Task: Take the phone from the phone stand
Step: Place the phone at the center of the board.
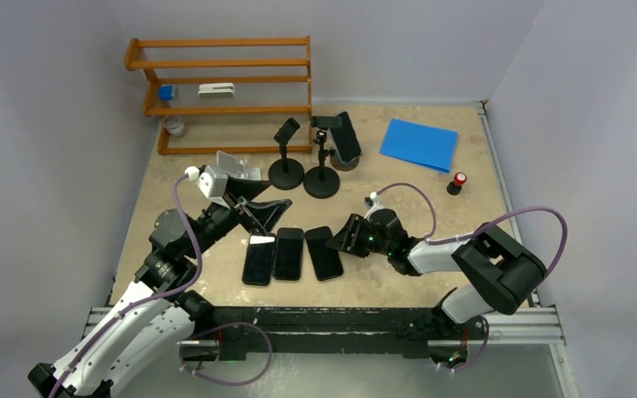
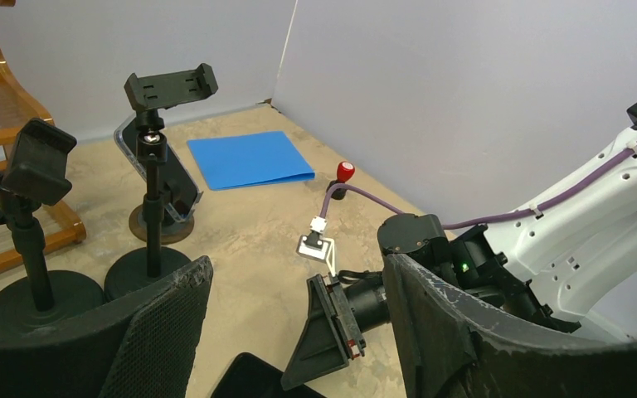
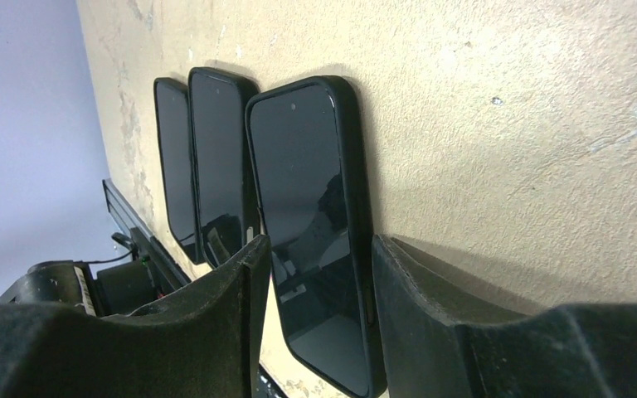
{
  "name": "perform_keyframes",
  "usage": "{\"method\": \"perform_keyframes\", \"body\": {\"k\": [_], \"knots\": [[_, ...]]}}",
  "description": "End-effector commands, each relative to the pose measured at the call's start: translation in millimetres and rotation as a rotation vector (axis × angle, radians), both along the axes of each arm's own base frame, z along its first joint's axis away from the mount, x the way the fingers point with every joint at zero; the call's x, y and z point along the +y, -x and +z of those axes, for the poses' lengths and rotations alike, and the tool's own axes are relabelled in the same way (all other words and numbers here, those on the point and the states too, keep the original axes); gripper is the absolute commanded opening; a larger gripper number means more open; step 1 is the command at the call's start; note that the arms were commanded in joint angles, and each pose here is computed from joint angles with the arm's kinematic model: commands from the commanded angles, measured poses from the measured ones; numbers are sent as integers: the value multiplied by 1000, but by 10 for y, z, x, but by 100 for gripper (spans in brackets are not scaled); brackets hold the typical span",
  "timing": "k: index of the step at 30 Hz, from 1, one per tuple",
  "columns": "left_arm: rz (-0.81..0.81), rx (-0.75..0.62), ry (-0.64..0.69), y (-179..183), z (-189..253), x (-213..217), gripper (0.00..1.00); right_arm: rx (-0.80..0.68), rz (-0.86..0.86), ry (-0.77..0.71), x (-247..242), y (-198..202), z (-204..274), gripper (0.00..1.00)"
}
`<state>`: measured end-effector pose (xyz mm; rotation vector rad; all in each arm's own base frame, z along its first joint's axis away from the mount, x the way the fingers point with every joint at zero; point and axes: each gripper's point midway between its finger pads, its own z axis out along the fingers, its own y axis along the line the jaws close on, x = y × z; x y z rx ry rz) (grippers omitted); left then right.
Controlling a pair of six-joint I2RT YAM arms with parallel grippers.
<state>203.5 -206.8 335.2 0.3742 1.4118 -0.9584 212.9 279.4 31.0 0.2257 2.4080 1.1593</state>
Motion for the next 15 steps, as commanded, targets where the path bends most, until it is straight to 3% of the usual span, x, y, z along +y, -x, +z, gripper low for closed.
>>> {"method": "perform_keyframes", "body": {"k": [1,15], "knots": [[3,-49,42,31,270,24,73,-37,4,-29,37,-43,84,50],[-3,-54,48,53,290,27,73,-69,-45,69,-272,63,83,51]]}}
